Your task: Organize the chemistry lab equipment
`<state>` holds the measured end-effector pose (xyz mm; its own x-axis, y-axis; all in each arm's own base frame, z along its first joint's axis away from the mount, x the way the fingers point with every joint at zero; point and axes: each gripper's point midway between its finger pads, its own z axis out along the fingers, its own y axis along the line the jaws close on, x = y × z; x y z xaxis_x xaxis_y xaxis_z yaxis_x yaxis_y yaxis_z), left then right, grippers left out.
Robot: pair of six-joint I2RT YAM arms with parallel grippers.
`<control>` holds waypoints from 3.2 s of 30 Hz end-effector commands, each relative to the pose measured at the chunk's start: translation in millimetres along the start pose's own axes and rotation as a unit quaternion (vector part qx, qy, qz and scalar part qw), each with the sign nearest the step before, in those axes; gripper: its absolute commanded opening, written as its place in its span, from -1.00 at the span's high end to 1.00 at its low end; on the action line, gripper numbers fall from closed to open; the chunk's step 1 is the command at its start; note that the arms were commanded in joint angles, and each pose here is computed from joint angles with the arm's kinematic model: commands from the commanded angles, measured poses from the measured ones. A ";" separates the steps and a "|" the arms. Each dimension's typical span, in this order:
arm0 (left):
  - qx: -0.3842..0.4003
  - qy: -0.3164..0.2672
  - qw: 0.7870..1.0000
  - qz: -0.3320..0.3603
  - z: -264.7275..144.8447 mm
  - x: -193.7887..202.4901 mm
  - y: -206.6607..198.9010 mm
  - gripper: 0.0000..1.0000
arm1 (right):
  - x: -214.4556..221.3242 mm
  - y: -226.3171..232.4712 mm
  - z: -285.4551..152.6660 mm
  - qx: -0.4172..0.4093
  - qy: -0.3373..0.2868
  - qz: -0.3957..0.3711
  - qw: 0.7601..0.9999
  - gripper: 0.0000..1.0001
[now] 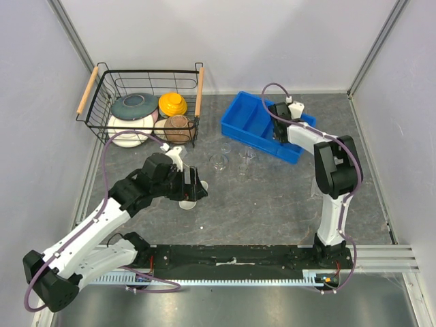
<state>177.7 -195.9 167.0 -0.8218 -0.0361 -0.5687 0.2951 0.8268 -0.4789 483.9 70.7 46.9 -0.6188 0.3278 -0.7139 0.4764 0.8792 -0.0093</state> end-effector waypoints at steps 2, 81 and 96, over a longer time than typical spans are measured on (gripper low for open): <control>0.026 -0.002 1.000 -0.001 -6.1 3.1 -7.4 -0.84 | 44.1 -27.5 -12.7 0.035 0.042 -0.021 0.998 1.00; 0.039 -0.001 0.999 -0.001 -28.4 20.1 -5.6 -0.79 | 214.0 10.6 -150.8 -0.052 0.017 -0.175 0.983 1.00; 0.032 -0.007 0.999 0.002 -33.2 17.1 -4.5 -0.79 | 174.2 18.3 -139.8 -0.031 -0.014 -0.153 0.988 0.59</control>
<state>143.4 -182.3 163.6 -0.8332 -0.0199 -0.5526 0.3215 0.7957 -0.5133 305.3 208.8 38.6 -0.6271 0.0808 -0.7747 0.2512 0.9624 -0.1030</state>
